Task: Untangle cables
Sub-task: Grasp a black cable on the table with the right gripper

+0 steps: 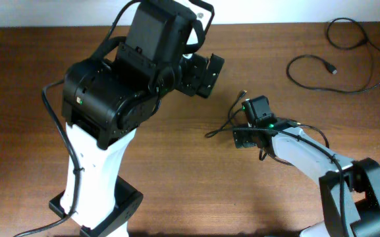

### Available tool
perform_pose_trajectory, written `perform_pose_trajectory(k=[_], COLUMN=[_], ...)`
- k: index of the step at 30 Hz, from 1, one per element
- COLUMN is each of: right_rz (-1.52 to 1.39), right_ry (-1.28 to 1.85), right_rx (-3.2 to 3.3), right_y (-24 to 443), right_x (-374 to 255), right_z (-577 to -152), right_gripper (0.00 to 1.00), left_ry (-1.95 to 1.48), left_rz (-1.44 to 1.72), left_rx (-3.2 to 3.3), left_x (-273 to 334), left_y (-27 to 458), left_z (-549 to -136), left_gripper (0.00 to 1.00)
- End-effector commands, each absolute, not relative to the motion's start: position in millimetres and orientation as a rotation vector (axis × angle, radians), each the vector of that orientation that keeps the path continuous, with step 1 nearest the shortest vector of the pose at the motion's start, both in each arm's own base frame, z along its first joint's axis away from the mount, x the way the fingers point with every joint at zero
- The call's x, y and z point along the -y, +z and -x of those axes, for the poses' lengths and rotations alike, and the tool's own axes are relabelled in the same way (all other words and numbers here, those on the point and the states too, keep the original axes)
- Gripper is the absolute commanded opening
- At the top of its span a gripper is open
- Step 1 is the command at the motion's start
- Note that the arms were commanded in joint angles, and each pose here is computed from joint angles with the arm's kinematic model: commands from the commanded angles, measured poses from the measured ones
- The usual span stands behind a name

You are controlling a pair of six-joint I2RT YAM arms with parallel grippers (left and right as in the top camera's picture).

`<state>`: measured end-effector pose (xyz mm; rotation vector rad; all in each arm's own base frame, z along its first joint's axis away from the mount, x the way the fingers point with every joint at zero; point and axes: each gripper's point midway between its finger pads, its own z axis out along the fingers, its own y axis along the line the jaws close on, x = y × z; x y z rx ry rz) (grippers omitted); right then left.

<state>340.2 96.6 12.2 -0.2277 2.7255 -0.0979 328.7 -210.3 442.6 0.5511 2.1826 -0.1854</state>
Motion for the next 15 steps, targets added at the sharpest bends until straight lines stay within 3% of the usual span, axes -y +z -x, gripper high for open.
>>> perform_pose_trajectory(k=[1, 6, 7, 9, 10, 12, 15], right_rz=[0.215, 0.221, 0.222, 0.208, 0.199, 0.172, 0.12], right_ry=[-0.105, -0.108, -0.108, -0.106, -0.107, -0.113, -0.126], right_rx=[-2.768, -2.772, -2.768, -2.76, -2.761, -2.767, -2.779], right_y=[-4.9, -13.2, -12.9, -11.9, -11.9, -12.2, -13.0], right_x=[-94.2, -94.9, -95.0, -92.3, -90.3, -83.1, -69.4], right_z=[-335.6, -337.6, -338.5, -341.8, -342.4, -343.3, -344.3], right_gripper=[0.98, 0.99, 0.81, 0.22, 0.1, 0.04, 0.04], left_ry=[-0.166, -0.166, -0.166, -0.16, -0.149, -0.145, -0.145], left_rz=[-0.552, -0.552, -0.552, -0.55, -0.544, -0.542, -0.542], left_rx=[-2.163, -2.163, -2.163, -2.163, -2.162, -2.162, -2.162], left_x=[205.4, 205.3, 205.3, 204.6, 203.0, 202.5, 202.5], left_y=[447.9, 447.9, 447.9, 448.0, 448.2, 448.3, 448.3], left_z=[-327.5, -327.6, -327.6, -328.0, -328.8, -329.1, -329.1], left_gripper=[0.99, 0.99, 0.99, 0.99, 0.99, 0.99, 0.99])
